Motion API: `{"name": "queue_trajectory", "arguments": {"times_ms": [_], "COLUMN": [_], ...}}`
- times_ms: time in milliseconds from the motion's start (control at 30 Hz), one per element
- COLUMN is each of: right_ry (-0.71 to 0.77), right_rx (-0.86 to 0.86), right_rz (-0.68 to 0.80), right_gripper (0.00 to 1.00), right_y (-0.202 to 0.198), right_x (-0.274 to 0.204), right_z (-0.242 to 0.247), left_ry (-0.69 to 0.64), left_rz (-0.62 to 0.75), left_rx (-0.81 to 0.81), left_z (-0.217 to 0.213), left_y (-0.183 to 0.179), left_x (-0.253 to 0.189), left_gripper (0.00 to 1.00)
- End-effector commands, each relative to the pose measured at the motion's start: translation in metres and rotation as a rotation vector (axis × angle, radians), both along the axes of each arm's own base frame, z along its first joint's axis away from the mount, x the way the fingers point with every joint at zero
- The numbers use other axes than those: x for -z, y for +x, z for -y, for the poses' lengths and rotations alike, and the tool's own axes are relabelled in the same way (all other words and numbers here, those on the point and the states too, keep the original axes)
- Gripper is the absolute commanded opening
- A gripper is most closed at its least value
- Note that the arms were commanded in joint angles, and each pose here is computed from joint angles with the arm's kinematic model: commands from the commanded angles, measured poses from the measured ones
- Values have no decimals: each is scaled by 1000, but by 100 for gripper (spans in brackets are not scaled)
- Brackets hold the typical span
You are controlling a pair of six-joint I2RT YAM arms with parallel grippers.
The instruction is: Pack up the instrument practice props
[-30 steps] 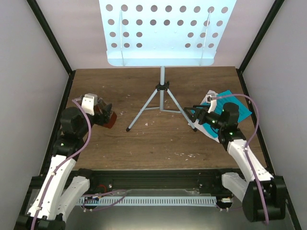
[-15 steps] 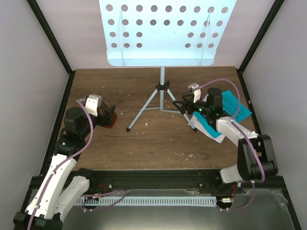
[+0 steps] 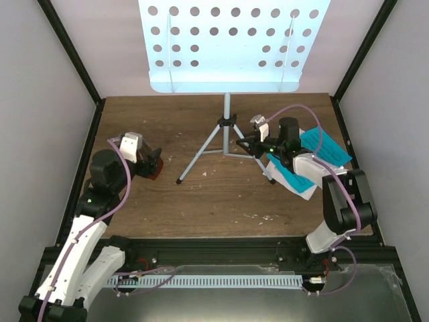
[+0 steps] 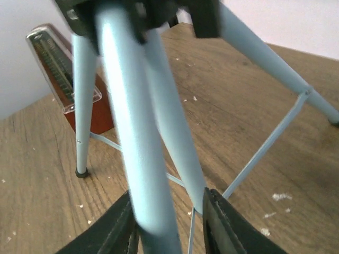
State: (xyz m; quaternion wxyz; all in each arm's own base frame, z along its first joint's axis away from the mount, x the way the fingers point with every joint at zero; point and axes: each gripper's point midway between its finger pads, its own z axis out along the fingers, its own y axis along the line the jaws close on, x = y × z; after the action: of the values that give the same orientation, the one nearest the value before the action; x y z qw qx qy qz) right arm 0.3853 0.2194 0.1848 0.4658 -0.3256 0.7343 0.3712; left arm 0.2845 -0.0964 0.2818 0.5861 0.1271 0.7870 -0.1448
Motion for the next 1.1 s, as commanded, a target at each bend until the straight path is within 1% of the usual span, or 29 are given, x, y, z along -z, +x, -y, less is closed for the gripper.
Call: {"name": "queue_trajectory", "arguments": {"times_ms": [0,133,267,333,433,633,800,900,1067], "right_ry": [8,5,5,4,6,26,104,138,132], "right_rx": [-38,-6,38,61,133,356,551,610,679], "right_rz": [83,125,159,170,167,110,-47,-92,-135], "right_gripper": [29,15,4,1,1,1,1,1,1], "right_y": [-4,-15,-26,-31,-32,-35,-34,-38,-43], "right_x": [-19,-22,-27,-30,-31,-35,-24,-23,-15], "right_z": [-11,-12,-13,-14,-10,-5,11,10,-3], "left_ry": [11,14,17,16,15,16,18,18,19], "left_rz": [0,6,5,4,3,0,-4,-6,-9], "left_rx": [3,1,-5,-6,-6,-10,-13,-14,-17], "left_z": [0,-1,-2,-2,-2,-2,-3,-3,-3], "left_y": [-1,-1,-1,-1,-1,-1,0,0,0], "left_x": [1,-1,0,-1,-1,0,1,2,2], "left_gripper": [82,82,82,82,82,82,82,82,82]}}
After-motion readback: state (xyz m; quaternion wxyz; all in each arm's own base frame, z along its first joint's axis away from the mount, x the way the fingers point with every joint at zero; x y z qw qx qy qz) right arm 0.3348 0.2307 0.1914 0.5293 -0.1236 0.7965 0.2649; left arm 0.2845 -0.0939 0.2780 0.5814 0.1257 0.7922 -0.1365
